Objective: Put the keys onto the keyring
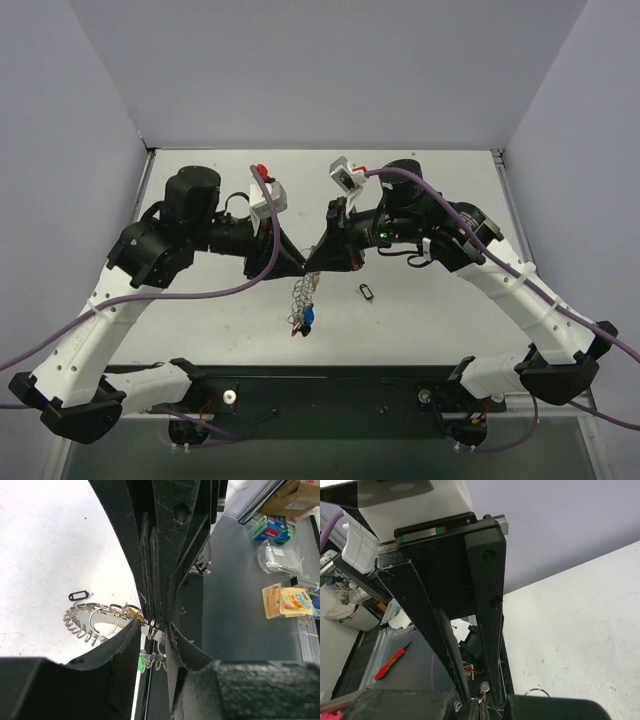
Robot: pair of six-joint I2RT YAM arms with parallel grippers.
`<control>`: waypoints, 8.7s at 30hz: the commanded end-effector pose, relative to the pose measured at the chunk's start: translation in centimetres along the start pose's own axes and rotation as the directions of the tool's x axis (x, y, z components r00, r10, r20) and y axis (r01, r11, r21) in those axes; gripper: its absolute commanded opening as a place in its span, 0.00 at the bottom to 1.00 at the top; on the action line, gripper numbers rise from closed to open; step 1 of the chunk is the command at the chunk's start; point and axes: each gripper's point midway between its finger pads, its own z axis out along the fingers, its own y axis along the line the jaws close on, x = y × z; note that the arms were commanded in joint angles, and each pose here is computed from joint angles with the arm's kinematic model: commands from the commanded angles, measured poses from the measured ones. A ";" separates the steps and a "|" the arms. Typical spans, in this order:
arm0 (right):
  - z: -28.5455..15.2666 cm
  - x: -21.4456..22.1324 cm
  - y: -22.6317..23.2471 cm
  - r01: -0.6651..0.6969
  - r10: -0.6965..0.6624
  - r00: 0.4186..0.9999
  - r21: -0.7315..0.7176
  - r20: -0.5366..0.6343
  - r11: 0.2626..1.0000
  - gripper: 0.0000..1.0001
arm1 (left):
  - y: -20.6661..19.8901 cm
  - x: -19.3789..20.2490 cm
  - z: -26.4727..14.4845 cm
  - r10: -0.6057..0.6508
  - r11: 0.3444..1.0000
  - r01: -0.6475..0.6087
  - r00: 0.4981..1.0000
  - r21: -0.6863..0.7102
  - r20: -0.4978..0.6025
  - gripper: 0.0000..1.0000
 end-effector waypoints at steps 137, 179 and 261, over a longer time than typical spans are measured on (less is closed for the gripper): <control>-6.6 8.1 -18.0 -0.440 0.247 0.886 0.544 0.391 0.714 0.99 | 6.0 -0.4 -2.3 0.010 0.891 0.143 0.943 -0.431 0.333 0.00; -3.5 31.9 -25.1 -0.294 0.736 0.674 0.935 0.055 0.200 0.28 | 10.6 3.5 -4.1 -0.143 0.811 0.296 0.937 -0.505 0.320 0.00; -2.3 6.9 -3.6 0.089 -0.106 0.984 0.122 0.140 0.989 0.00 | 3.1 3.9 3.2 0.446 0.888 -0.388 0.857 -0.246 0.259 0.00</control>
